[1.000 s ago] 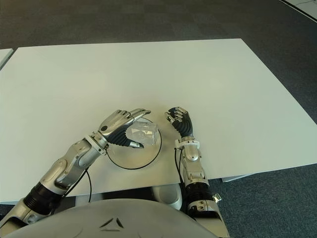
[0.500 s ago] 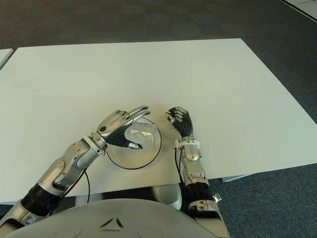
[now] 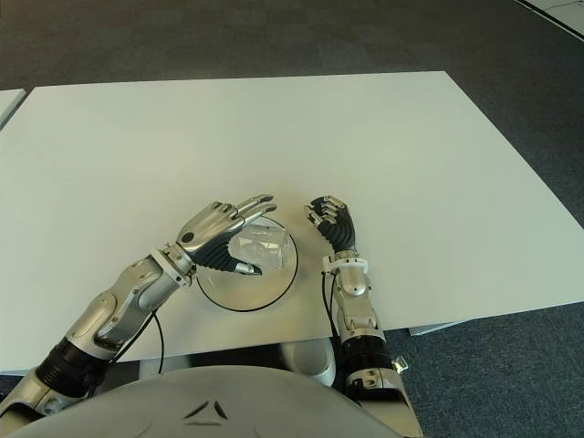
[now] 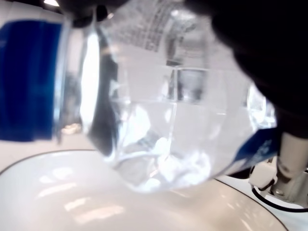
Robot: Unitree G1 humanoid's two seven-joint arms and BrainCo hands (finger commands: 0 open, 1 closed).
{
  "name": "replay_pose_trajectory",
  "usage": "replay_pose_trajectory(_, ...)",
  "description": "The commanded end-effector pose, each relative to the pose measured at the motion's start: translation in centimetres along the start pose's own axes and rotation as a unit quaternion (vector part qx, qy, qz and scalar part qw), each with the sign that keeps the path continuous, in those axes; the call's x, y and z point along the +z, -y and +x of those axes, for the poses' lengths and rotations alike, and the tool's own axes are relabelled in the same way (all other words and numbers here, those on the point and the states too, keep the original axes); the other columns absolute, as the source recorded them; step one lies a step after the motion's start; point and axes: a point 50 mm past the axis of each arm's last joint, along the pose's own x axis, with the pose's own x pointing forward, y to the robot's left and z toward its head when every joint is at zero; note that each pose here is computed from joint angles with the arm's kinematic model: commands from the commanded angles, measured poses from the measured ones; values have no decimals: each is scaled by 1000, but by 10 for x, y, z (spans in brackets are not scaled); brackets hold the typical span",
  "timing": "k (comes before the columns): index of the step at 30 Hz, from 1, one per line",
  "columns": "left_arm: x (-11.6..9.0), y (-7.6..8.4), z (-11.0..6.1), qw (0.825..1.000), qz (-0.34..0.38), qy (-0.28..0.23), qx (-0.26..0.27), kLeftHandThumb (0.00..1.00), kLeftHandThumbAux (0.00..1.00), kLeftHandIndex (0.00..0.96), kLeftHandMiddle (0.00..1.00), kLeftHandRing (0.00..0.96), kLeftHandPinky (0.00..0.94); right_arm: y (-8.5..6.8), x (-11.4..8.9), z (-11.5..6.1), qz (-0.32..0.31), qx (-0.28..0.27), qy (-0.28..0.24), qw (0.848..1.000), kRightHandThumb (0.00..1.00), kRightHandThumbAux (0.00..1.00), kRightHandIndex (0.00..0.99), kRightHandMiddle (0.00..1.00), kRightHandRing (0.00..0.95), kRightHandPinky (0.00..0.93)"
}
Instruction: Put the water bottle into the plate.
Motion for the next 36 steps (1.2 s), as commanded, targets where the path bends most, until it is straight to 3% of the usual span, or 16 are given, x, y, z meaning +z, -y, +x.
replay_pose_trajectory(1, -1, -3, 0, 1000, 20, 8, 17, 0, 482, 0, 0, 0, 0, -2, -1, -1, 8, -1, -8, 1000, 709, 725, 434, 577, 571, 570)
replay_pose_trajectory(16, -4, 3, 1, 1000, 25, -6, -1, 20, 405, 0, 0, 0, 0, -2, -2, -1, 9, -2, -14, 1000, 709, 725, 434, 570, 565, 567)
replay_pose_trajectory(22, -13, 21, 8, 999, 22, -17, -21, 24, 402, 0, 0, 0, 0, -1, -3, -1, 3, -6, -20, 1000, 709, 726, 434, 572, 568, 572)
replay_pose_trajectory(36, -13, 34, 12, 998, 27, -33, -48, 14, 410, 0, 0, 0, 0, -1, -1, -2, 6, -3, -8, 1000, 709, 726, 433, 584, 579, 586)
